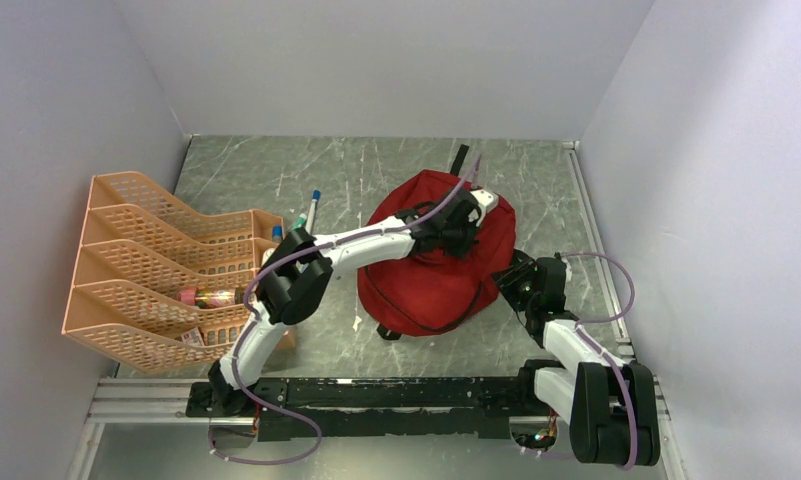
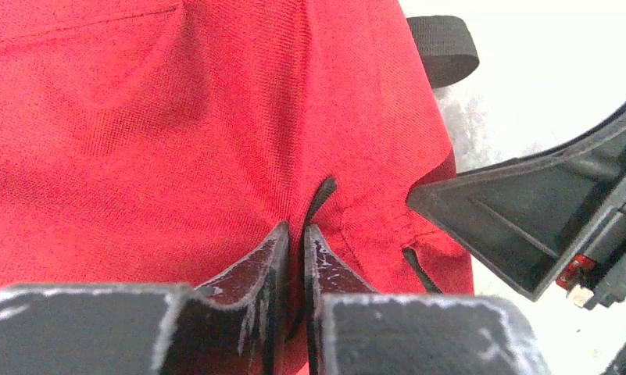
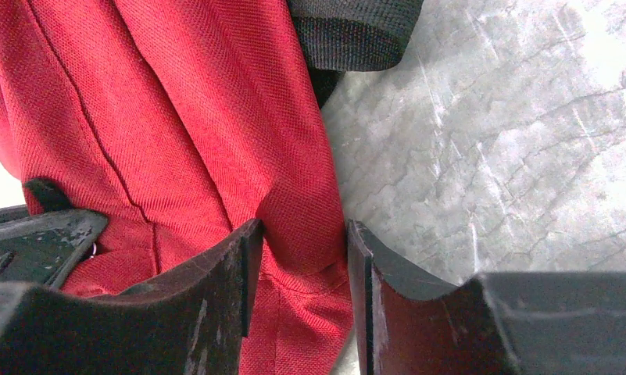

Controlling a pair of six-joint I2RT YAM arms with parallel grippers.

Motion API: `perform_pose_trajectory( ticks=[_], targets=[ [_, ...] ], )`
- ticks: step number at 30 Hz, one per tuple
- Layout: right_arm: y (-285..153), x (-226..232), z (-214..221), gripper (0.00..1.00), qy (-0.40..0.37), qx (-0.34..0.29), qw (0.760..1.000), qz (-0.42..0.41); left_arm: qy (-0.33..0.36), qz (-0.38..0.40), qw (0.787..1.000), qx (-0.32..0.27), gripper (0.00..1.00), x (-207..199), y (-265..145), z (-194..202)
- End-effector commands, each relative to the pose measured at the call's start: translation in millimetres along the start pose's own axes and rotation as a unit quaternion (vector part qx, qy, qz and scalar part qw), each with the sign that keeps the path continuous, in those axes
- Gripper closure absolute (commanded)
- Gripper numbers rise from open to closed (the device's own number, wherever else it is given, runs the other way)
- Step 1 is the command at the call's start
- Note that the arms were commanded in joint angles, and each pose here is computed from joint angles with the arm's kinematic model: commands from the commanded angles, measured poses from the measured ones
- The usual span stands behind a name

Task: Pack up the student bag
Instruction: Unzip the student bag at the center of the board.

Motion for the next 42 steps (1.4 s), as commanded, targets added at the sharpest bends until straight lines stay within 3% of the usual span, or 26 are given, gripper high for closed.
perform_pose_trajectory(
  ticks=[1,8,11,17,20,27,31,36,42],
  targets=[
    [0.4,-12.2,8.8,0.53,-0.002,0.014,1.000,0.019,-0.034,0.047,0.998,-0.040,0.81,8.5,-20.7,-29.5],
    [-0.6,-7.4,4.6,0.53,-0.013,0.013,1.000,0.012,-0.026,0.073,0.997,-0.031,0.64,3.6,-21.9,-24.0],
    [-1.8,-3.3,0.8,0.53,-0.018,0.011,1.000,0.007,-0.024,0.066,0.997,-0.031,0.62,5.3,-22.3,-24.0],
    [-2.1,-2.7,-0.4,0.52,-0.024,0.009,1.000,0.005,-0.023,0.060,0.997,-0.042,0.80,5.9,-27.1,-32.7],
    [-2.3,-3.8,0.3,0.52,-0.024,0.008,1.000,0.006,-0.023,0.061,0.997,-0.044,0.83,4.4,-29.2,-36.0],
    [-1.9,-5.1,1.7,0.52,-0.025,0.009,1.000,0.007,-0.026,0.062,0.996,-0.051,0.55,3.4,-31.3,-41.7],
    [-1.8,-5.4,2.4,0.52,-0.026,0.010,1.000,0.007,-0.031,0.060,0.996,-0.050,0.50,3.7,-26.1,-42.4],
    [-1.9,-6.0,2.5,0.52,-0.029,0.010,1.000,0.007,-0.035,0.067,0.996,-0.048,0.52,1.2,-19.9,-42.4],
    [-1.7,-6.6,3.0,0.52,-0.030,0.010,0.999,0.008,-0.035,0.071,0.996,-0.051,0.68,0.7,-20.5,-43.9]
  ],
)
Point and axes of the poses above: each gripper's point midway between its finger pads, its own y axis out along the fingers, its own x axis along the line the jaws close on, z = x × y, the point moved 5 cm from there along -y, back along the fingers, and after that the axes turned 7 degrees about -y, right-handed, at the moved point
